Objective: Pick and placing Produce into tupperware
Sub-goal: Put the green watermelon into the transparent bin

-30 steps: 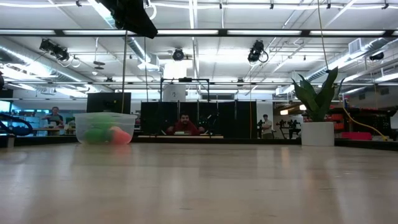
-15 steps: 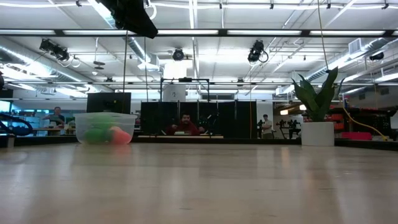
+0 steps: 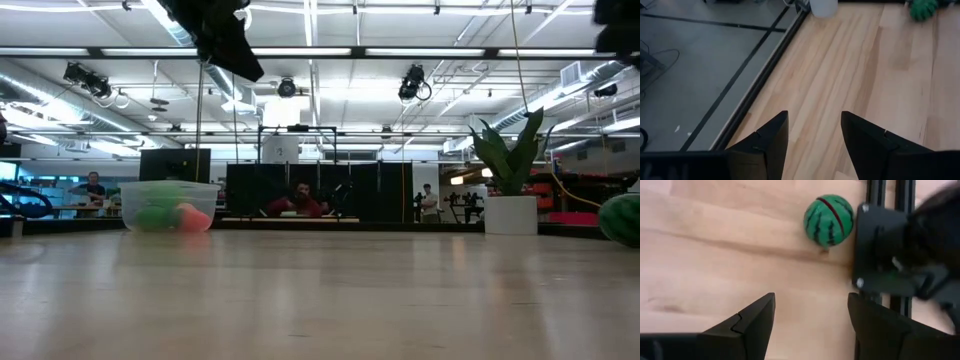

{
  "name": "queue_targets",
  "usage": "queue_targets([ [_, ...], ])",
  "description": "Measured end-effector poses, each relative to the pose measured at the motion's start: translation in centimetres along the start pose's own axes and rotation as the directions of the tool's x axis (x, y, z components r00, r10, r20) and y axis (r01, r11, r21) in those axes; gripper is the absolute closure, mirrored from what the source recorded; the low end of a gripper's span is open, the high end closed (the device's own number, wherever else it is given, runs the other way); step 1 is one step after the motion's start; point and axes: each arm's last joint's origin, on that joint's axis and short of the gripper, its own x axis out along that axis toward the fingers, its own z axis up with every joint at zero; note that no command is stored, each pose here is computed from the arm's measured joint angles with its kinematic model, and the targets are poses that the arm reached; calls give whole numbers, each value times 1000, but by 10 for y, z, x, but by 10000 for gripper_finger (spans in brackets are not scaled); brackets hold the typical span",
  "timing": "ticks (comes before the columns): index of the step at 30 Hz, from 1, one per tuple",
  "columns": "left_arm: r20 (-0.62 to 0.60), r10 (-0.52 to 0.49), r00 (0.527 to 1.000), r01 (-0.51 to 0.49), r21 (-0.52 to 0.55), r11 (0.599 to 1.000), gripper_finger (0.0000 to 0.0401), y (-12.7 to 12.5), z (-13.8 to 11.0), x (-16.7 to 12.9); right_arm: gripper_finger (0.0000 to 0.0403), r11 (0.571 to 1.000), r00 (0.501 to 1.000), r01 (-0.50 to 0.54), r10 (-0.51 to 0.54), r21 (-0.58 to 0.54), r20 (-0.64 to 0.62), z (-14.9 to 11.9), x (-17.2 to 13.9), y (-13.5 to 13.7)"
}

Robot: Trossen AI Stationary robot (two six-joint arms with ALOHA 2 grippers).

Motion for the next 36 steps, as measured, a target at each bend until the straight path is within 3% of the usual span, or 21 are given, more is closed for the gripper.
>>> queue_targets([
  [9, 30, 1, 1000, 0, -10, 1000, 214, -1, 3, 4, 145, 987, 992, -14, -7, -163, -127, 68, 36, 6],
  [21, 33, 1, 999, 0, -12, 1000, 212, -1, 4, 3, 145, 974, 984, 7, -47, -228, -171, 132, 62, 9],
  [36, 33, 1, 999, -1, -11, 1000, 211, -1, 4, 3, 145, 990, 987, 110, -119, -88, -110, 179, 88, 5],
])
